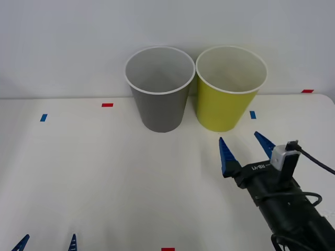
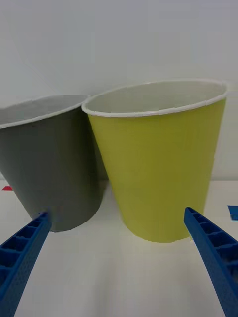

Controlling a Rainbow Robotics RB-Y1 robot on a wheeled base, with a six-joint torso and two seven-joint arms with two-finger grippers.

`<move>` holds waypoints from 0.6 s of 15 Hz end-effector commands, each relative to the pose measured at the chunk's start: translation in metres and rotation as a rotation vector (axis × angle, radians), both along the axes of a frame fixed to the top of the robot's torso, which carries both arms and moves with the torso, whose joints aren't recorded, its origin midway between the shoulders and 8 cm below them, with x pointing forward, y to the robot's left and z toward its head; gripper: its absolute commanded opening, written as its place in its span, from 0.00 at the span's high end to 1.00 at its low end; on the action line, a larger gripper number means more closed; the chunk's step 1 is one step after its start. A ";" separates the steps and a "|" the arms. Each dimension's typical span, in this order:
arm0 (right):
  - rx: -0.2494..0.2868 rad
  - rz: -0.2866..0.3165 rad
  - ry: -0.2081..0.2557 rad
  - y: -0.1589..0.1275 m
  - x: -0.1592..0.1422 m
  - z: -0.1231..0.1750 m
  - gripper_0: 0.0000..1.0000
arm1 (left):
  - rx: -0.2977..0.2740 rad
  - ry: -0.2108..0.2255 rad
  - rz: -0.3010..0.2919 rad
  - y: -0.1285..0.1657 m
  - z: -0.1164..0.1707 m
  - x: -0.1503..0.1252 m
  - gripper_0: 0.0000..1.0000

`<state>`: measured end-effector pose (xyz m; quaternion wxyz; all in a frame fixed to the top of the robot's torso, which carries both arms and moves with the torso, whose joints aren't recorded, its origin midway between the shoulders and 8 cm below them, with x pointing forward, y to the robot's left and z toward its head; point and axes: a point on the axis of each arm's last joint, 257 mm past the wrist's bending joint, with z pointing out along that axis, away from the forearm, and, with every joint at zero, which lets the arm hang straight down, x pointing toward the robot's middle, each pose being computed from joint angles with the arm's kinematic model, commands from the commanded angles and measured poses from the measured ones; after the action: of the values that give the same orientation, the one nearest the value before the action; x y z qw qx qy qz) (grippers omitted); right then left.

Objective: Put cans in the gray bin and PET bottles in the light green bin.

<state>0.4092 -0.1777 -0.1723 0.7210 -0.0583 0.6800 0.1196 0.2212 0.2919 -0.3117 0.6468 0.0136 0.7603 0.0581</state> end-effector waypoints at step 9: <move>-0.023 -0.184 0.090 -0.071 -0.066 -0.093 0.07 | 0.000 0.000 0.000 0.000 0.000 0.000 0.00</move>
<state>0.3472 -0.2501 -0.2624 0.7002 -0.0036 0.7126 0.0434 0.2212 0.2919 -0.3118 0.6468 0.0136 0.7603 0.0581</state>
